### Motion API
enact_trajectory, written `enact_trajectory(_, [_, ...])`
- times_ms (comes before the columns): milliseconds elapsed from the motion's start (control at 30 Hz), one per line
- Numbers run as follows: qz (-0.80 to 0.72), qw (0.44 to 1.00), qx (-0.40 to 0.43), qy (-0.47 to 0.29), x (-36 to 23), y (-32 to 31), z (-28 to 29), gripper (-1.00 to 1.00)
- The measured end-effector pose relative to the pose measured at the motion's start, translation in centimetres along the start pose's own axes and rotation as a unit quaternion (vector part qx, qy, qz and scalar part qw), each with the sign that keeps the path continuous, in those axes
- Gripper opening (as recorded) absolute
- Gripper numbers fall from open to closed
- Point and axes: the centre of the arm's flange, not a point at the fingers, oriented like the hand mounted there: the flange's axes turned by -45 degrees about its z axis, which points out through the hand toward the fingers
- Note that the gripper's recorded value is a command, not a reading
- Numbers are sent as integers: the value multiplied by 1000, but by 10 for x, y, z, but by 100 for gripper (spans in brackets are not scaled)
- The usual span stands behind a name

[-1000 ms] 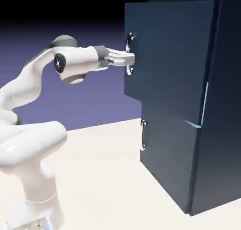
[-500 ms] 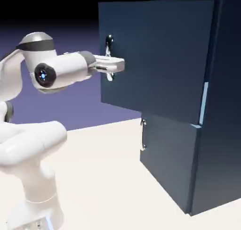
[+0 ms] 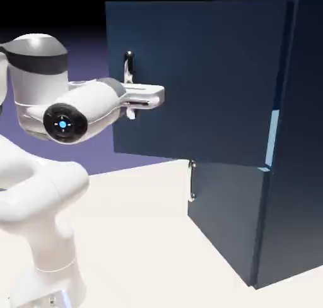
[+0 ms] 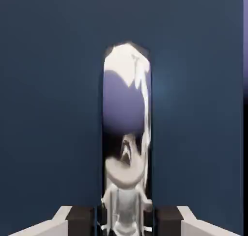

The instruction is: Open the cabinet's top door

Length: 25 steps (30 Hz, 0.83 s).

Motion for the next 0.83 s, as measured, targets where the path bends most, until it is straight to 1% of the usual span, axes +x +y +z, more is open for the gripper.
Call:
enact_trajectory(500, [0, 984, -176, 0, 0, -71, -106, -100])
enact_trajectory(833, [0, 961, -276, 0, 0, -128, -153, -100])
